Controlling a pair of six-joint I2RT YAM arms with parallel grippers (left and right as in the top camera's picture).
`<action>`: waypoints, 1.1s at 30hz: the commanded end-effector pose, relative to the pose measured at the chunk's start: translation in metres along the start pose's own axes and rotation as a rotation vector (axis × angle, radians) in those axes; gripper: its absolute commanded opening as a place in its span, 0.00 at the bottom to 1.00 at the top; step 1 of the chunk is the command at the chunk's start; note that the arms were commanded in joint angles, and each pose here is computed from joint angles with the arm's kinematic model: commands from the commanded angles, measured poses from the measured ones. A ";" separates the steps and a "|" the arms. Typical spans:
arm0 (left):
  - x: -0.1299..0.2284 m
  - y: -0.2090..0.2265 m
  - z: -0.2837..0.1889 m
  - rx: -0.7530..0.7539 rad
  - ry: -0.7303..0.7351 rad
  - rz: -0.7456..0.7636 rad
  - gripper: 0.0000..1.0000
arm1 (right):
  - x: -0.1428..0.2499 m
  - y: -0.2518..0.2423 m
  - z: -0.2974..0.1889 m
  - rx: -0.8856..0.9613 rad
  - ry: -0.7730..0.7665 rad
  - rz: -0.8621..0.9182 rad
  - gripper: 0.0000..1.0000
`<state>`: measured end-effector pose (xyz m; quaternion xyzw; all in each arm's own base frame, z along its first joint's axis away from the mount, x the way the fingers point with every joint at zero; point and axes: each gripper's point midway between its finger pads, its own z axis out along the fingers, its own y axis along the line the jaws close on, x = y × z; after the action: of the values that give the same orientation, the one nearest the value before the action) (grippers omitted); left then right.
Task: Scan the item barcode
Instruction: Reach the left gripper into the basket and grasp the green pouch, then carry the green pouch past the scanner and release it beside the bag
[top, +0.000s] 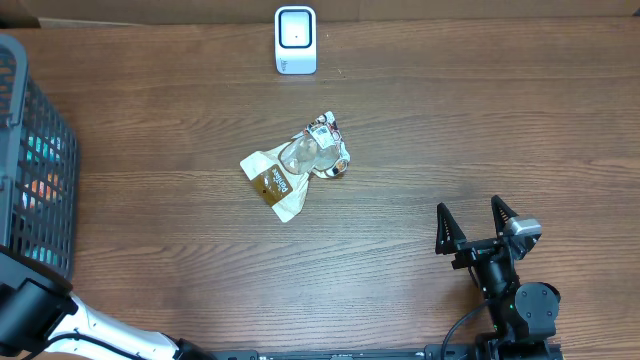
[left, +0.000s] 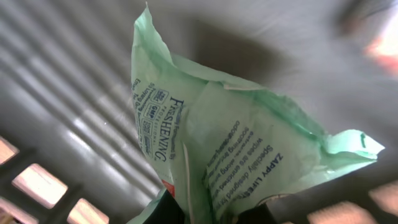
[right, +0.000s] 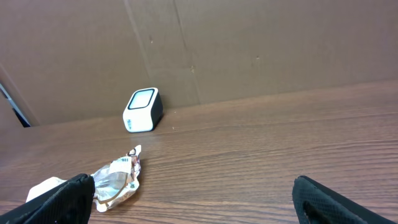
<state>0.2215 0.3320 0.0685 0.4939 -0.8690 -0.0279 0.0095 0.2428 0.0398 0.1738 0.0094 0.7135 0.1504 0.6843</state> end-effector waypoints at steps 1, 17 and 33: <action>-0.033 -0.021 -0.061 0.149 -0.137 -0.033 0.04 | 0.002 -0.001 0.000 0.004 -0.001 -0.001 1.00; 0.007 -0.110 -0.315 0.602 -0.571 0.237 0.04 | 0.002 -0.001 0.000 0.004 -0.001 -0.001 1.00; 0.156 -0.248 -0.269 0.468 -0.328 0.902 0.04 | 0.002 -0.001 0.000 0.004 -0.001 -0.001 1.00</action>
<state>0.3603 0.0753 0.3610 0.0922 -0.9452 0.1201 -0.2894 0.2428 0.0397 0.1739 0.0094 0.7133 0.1501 0.6845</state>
